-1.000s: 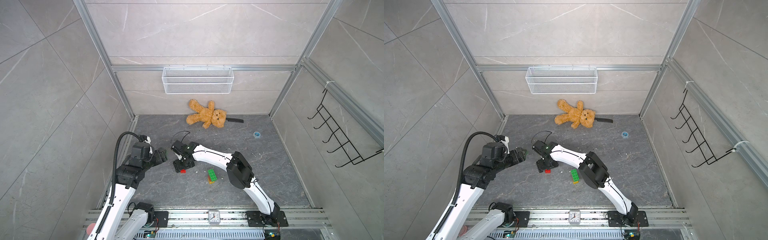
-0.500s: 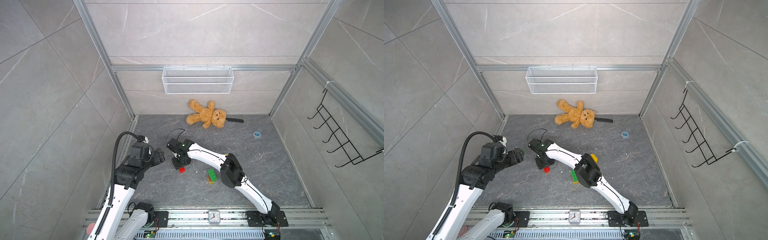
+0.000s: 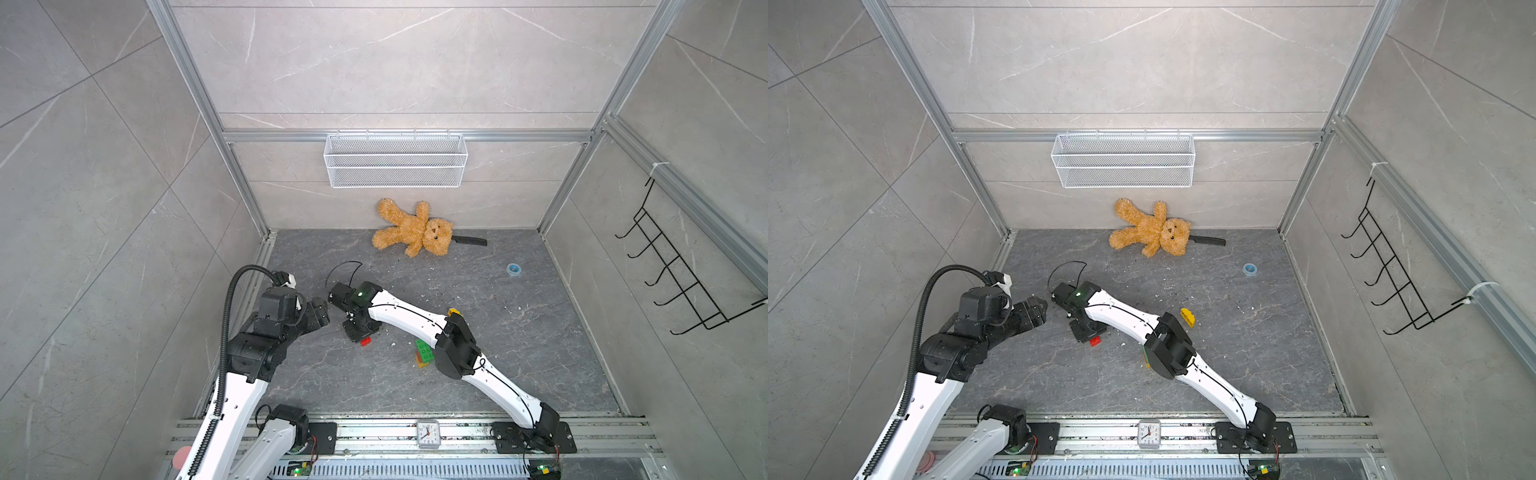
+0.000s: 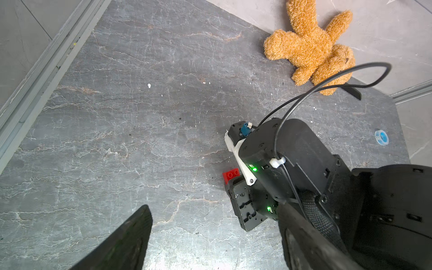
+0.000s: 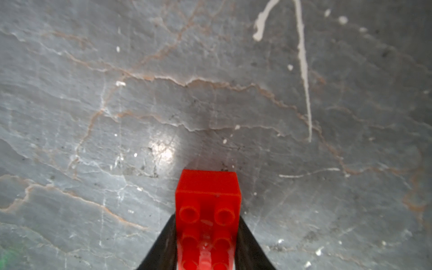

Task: Assemble an ice cream with lego
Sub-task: Pick up the lego brick from the center of the board, then assemble the lego brick with the lego brick.

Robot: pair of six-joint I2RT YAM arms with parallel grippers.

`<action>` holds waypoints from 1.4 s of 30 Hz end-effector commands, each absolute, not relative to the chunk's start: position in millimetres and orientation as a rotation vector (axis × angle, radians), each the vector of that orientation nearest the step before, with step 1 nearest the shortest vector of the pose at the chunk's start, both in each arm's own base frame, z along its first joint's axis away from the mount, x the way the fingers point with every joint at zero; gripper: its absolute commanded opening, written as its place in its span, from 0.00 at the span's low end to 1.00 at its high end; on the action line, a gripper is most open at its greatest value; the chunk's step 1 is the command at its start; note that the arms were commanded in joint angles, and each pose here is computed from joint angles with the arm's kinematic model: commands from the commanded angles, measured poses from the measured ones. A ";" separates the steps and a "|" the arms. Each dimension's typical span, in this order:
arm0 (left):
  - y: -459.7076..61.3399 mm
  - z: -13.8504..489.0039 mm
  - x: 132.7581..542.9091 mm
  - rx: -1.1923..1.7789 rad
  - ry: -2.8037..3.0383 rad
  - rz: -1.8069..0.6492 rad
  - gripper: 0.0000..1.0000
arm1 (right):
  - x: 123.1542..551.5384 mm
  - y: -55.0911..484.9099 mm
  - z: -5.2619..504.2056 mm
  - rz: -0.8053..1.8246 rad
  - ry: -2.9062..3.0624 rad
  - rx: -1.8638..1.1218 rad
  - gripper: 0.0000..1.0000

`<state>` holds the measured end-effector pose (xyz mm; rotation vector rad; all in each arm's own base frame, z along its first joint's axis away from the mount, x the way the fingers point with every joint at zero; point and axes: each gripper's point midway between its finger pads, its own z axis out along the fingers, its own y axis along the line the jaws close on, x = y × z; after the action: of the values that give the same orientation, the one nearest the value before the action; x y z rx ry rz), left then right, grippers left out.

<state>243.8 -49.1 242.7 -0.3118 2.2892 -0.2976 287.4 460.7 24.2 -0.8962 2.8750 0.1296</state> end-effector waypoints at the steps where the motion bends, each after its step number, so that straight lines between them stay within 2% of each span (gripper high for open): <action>1: -46.1 244.2 242.8 -0.296 2.287 -0.274 0.86 | 288.1 453.3 24.6 0.053 2.867 -0.922 0.35; 4: -45.4 242.3 243.0 -0.301 2.291 -0.268 0.86 | 293.0 450.2 42.7 0.033 2.826 -0.930 0.32; 9: -49.1 243.3 245.3 -0.288 2.300 -0.285 0.86 | 292.5 442.0 101.5 0.069 2.741 -0.993 0.31; 12: -56.3 245.4 248.2 -0.266 2.293 -0.330 0.86 | 286.0 419.5 146.5 0.092 2.716 -1.025 0.31; 19: -105.5 230.4 262.9 -0.132 2.316 -0.622 0.85 | 270.4 346.2 199.2 0.185 2.692 -0.916 0.31; 24: -129.2 207.4 267.6 -0.102 2.340 -0.723 0.76 | 251.1 288.2 188.7 0.064 2.745 -0.791 0.32; 29: -161.6 182.4 268.0 -0.057 2.352 -0.821 0.49 | 229.7 273.3 168.3 0.122 2.870 -0.541 0.32; 33: -187.5 157.4 259.4 0.016 2.401 -0.846 0.48 | 222.8 278.0 154.6 0.160 2.894 -0.497 0.31; 42: -185.1 147.3 258.4 0.036 2.441 -0.792 0.43 | 216.5 278.0 135.3 0.088 2.947 -0.504 0.31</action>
<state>248.1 -180.1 127.4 0.0139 2.5145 -0.7715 218.1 278.8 143.1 -0.5489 2.9195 0.1122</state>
